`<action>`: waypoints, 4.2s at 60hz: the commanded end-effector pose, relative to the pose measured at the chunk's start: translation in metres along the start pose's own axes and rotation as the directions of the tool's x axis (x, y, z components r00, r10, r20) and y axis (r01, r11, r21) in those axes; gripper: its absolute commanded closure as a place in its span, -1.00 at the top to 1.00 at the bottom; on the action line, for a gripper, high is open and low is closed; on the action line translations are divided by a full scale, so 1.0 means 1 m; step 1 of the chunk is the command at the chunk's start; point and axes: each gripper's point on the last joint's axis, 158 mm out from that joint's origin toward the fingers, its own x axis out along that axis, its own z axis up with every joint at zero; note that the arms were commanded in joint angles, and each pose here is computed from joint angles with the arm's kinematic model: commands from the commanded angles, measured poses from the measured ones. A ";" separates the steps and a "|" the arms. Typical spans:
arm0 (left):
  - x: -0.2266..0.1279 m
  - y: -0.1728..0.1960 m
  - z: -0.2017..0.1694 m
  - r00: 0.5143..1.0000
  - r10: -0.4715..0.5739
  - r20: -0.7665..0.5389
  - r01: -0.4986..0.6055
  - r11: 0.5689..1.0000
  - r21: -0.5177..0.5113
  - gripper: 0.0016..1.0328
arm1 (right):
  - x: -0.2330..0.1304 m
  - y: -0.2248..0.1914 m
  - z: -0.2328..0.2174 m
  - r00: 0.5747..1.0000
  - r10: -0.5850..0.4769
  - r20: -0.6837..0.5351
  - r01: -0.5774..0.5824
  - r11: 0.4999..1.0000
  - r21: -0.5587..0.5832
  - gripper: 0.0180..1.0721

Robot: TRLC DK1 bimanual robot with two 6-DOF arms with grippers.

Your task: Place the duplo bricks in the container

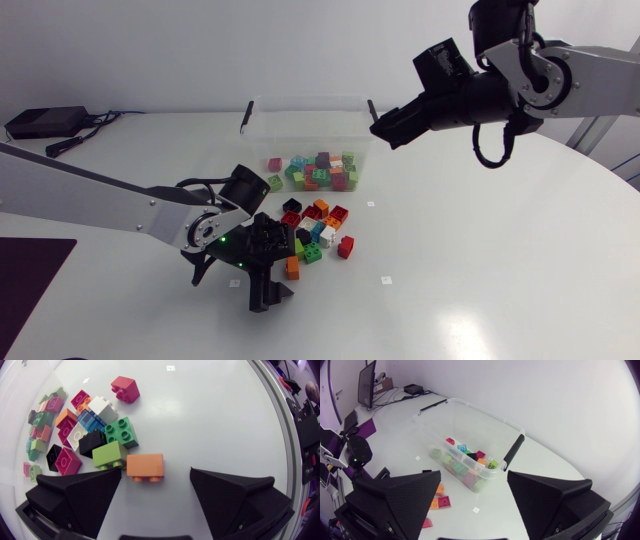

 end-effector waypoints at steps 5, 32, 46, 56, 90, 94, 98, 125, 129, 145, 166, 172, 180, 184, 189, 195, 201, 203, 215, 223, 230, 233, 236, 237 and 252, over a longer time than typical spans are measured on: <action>0.003 0.001 0.003 1.000 -0.010 0.014 0.010 1.000 -0.017 0.64 | -0.009 0.005 -0.012 1.000 0.000 -0.004 0.000 1.000 0.000 0.83; 0.004 -0.002 0.007 0.999 -0.019 0.031 0.021 0.999 -0.048 0.17 | -0.014 0.058 -0.082 0.988 0.096 -0.119 -0.105 0.992 -0.069 0.82; 0.005 -0.004 0.011 0.999 -0.019 0.039 0.021 0.998 -0.055 -0.27 | -0.010 0.092 -0.134 0.960 0.160 -0.229 -0.189 0.976 -0.112 0.81; 0.003 -0.005 0.012 0.999 -0.017 0.041 0.020 0.998 -0.052 -0.42 | -0.002 0.103 -0.167 0.932 0.188 -0.310 -0.234 0.965 -0.119 0.75; -0.048 -0.026 0.022 0.997 0.017 0.072 -0.015 1.000 -0.023 -0.42 | 0.052 0.123 -0.199 0.872 0.179 -0.456 -0.289 0.940 -0.184 0.75; -0.057 -0.024 0.022 0.996 0.031 0.079 -0.029 0.999 -0.027 -0.42 | 0.058 0.125 -0.200 0.866 0.177 -0.467 -0.293 0.938 -0.187 0.75; -0.064 -0.021 0.022 0.995 0.046 0.085 -0.043 0.999 -0.033 -0.42 | 0.065 0.126 -0.200 0.864 0.171 -0.474 -0.291 0.937 -0.191 0.75; -0.116 0.013 0.031 0.974 0.186 0.133 -0.176 0.981 -0.081 -0.42 | 0.085 0.130 -0.203 0.839 0.166 -0.518 -0.304 0.933 -0.195 0.39; -0.123 0.018 0.034 0.968 0.207 0.140 -0.196 0.977 -0.088 -0.42 | 0.085 0.130 -0.205 0.836 0.165 -0.524 -0.305 0.933 -0.193 0.28; -0.145 0.041 0.043 0.947 0.276 0.165 -0.258 0.959 -0.118 -0.42 | 0.088 0.129 -0.211 0.828 0.165 -0.536 -0.311 0.931 -0.193 0.01; -0.174 0.079 0.059 0.905 0.372 0.209 -0.332 0.921 -0.203 -0.42 | 0.078 0.128 -0.206 0.830 0.164 -0.534 -0.309 0.931 -0.194 -0.62; -0.179 0.097 0.062 0.891 0.400 0.214 -0.347 0.905 -0.247 -0.42 | 0.066 0.125 -0.195 0.843 0.159 -0.514 -0.298 0.933 -0.201 -0.62; -0.182 0.124 0.064 0.876 0.435 0.208 -0.361 0.878 -0.315 -0.42 | 0.053 0.117 -0.172 0.871 0.147 -0.469 -0.271 0.940 -0.207 -0.62; -0.181 0.140 0.064 0.862 0.464 0.205 -0.379 0.857 -0.349 -0.42 | 0.046 0.113 -0.161 0.883 0.140 -0.448 -0.256 0.944 -0.209 -0.62; -0.183 0.161 0.062 0.843 0.496 0.206 -0.394 0.831 -0.392 -0.42 | 0.040 0.108 -0.146 0.898 0.132 -0.420 -0.237 0.949 -0.209 -0.62; -0.182 0.177 0.061 0.836 0.510 0.201 -0.396 0.816 -0.421 -0.42 | 0.035 0.103 -0.125 0.917 0.122 -0.379 -0.212 0.955 -0.206 -0.62; -0.190 0.197 0.066 0.812 0.545 0.206 -0.416 0.790 -0.450 -0.42 | 0.031 0.098 -0.107 0.933 0.114 -0.341 -0.190 0.962 -0.199 -0.62; -0.191 0.202 0.068 0.806 0.554 0.206 -0.421 0.783 -0.458 -0.42 | 0.031 0.096 -0.100 0.939 0.110 -0.327 -0.181 0.964 -0.196 -0.62; -0.195 0.232 0.076 0.783 0.586 0.210 -0.424 0.749 -0.508 -0.42 | 0.030 0.084 -0.065 0.962 0.092 -0.258 -0.138 0.976 -0.168 -0.62; -0.183 0.250 0.078 0.783 0.591 0.196 -0.420 0.733 -0.535 -0.41 | 0.034 0.075 -0.042 0.975 0.077 -0.209 -0.108 0.984 -0.142 -0.62; -0.174 0.264 0.079 0.775 0.606 0.180 -0.435 0.718 -0.543 -0.41 | 0.041 0.064 -0.028 0.982 0.062 -0.181 -0.084 0.990 -0.117 -0.62; -0.169 0.271 0.078 0.776 0.605 0.177 -0.431 0.714 -0.551 -0.41 | 0.043 0.060 -0.023 0.984 0.057 -0.171 -0.075 0.992 -0.100 -0.62; -0.163 0.277 0.078 0.778 0.604 0.172 -0.429 0.711 -0.557 -0.41 | 0.046 0.055 -0.018 0.985 0.053 -0.161 -0.068 0.994 -0.087 -0.62; -0.162 0.279 0.078 0.777 0.606 0.172 -0.430 0.709 -0.559 -0.41 | 0.048 0.054 -0.017 0.986 0.052 -0.160 -0.066 0.994 -0.085 -0.62; -0.153 0.298 0.078 0.767 0.622 0.154 -0.441 0.688 -0.577 0.77 | 0.063 0.043 0.003 0.991 0.042 -0.126 -0.050 0.997 -0.058 -0.62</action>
